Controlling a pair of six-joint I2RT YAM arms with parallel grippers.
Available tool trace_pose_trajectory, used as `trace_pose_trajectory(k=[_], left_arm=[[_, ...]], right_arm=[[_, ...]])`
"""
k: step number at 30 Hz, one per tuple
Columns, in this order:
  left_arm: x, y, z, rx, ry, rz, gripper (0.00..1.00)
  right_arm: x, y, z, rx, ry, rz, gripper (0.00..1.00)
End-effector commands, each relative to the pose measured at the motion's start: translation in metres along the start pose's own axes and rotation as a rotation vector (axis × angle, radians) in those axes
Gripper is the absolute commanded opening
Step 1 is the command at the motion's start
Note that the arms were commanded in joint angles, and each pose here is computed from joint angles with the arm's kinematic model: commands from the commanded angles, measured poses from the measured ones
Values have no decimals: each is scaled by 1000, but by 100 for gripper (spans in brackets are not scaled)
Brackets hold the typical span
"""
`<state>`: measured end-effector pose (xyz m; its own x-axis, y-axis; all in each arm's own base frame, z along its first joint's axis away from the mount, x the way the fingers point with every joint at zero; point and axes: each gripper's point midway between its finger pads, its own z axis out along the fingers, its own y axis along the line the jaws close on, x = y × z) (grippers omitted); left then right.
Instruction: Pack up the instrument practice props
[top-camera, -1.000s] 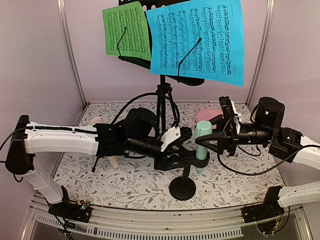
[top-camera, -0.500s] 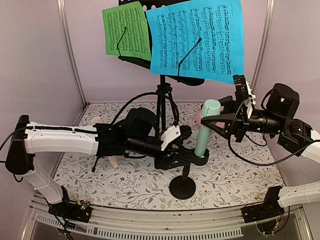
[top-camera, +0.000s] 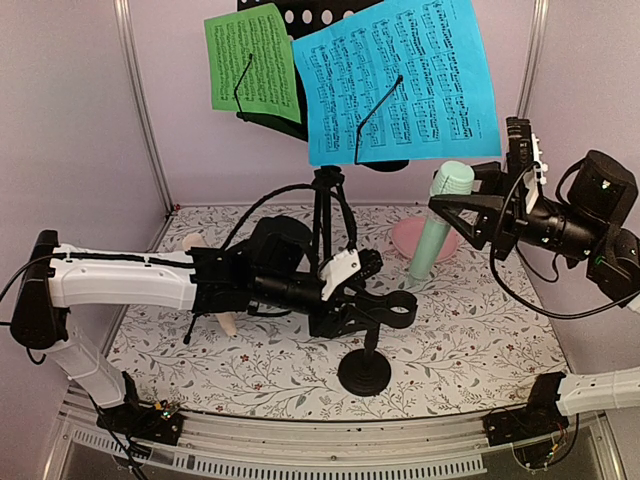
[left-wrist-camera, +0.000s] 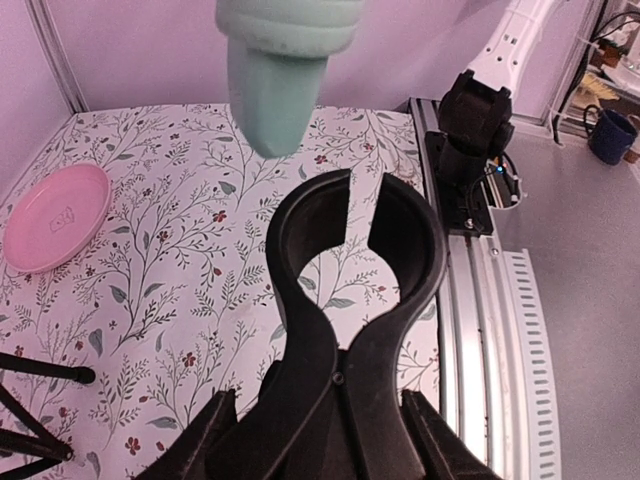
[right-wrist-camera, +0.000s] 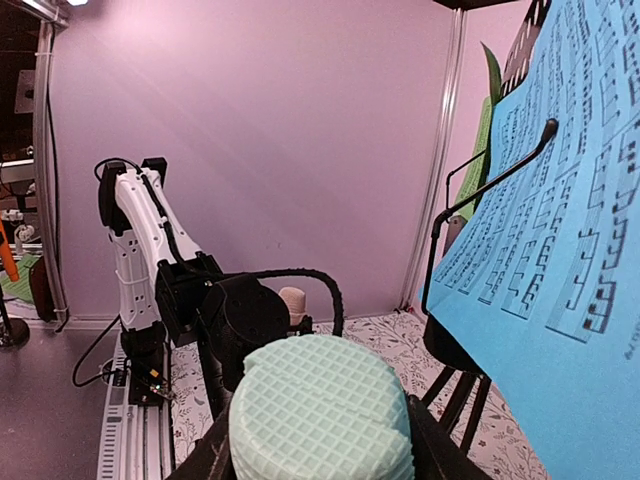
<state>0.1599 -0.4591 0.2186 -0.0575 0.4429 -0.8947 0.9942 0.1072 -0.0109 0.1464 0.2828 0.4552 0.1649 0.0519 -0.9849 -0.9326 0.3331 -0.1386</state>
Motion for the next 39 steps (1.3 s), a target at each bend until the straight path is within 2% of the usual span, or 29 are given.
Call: trace_pose_trajectory(k=[1, 8, 11, 13, 17, 21, 26, 30, 34, 35, 38, 39], left_arm=[[4, 0, -5, -16, 0, 15, 0], [7, 0, -9, -26, 2, -1, 8], [8, 0, -11, -31, 2, -8, 11], [9, 0, -12, -33, 2, -9, 18], [9, -2, -15, -27, -1, -11, 23], [10, -2, -17, -30, 3, -13, 26], [14, -4, -18, -26, 10, -18, 37], [15, -4, -22, -34, 6, -18, 55], [14, -4, -27, -46, -12, -10, 59], [14, -4, -27, -47, -14, -7, 66], [13, -5, -29, -49, -15, -1, 73], [14, -4, -29, -52, -14, 0, 80]], right_arm=[[-3, -18, -22, 145, 4, -9, 32], [35, -59, -54, 450, 45, 116, 31], [53, -71, -64, 547, 46, 216, 31], [63, -79, -71, 615, 47, 255, 31], [95, -100, -92, 818, 79, 407, 31], [114, -102, -95, 869, 88, 536, 32], [136, -102, -101, 932, 95, 665, 28], [151, -101, -103, 964, 134, 720, 26], [160, -101, -105, 985, 165, 739, 26], [163, -102, -106, 992, 174, 745, 26], [172, -104, -104, 989, 208, 773, 25], [175, -105, -104, 989, 215, 783, 25]])
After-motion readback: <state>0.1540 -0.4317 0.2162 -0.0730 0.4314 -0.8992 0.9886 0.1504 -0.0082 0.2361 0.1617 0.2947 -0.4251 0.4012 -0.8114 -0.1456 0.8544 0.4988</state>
